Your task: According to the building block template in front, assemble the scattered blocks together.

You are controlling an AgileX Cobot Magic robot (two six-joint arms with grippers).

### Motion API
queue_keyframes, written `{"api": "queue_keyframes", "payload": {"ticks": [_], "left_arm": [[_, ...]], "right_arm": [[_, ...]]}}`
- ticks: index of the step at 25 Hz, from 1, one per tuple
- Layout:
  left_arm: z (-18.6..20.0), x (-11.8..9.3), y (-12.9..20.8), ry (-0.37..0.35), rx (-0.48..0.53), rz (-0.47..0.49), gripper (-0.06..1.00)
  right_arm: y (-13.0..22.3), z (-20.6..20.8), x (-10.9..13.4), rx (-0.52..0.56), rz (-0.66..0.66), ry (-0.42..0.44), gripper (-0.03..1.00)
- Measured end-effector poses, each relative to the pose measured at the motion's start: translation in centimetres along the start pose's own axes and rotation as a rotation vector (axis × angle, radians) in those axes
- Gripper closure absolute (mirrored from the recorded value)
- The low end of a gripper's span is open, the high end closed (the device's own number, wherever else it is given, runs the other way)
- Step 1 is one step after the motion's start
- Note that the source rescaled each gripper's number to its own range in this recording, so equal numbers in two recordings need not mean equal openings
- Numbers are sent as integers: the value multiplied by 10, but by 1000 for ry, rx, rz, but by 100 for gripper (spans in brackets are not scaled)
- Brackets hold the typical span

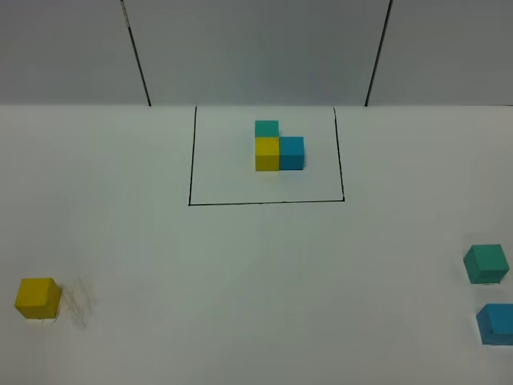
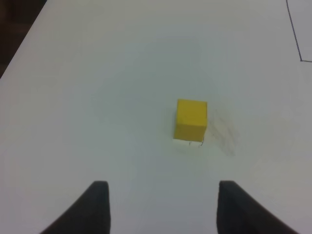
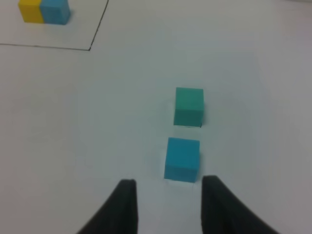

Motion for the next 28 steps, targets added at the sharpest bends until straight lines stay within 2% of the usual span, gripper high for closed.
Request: {"api": "queue_keyframes", "payload": {"ticks": [28], "left_arm": [[0, -1, 0, 7, 2, 7, 84]], "right_arm": [[0, 0, 0, 0, 0, 0, 97]]}}
Point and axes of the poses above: a point on each arm's last joint axis where the gripper is mounted, z pointing back along that axis away from the gripper, x along the wrist's bending axis when the last joint is at zero, y = z × x, the point moved 1 cm from there along -z, pointing out along that axis toward the gripper, and after that the axes turned 4 degrees about -z, right-handed, at the moved point
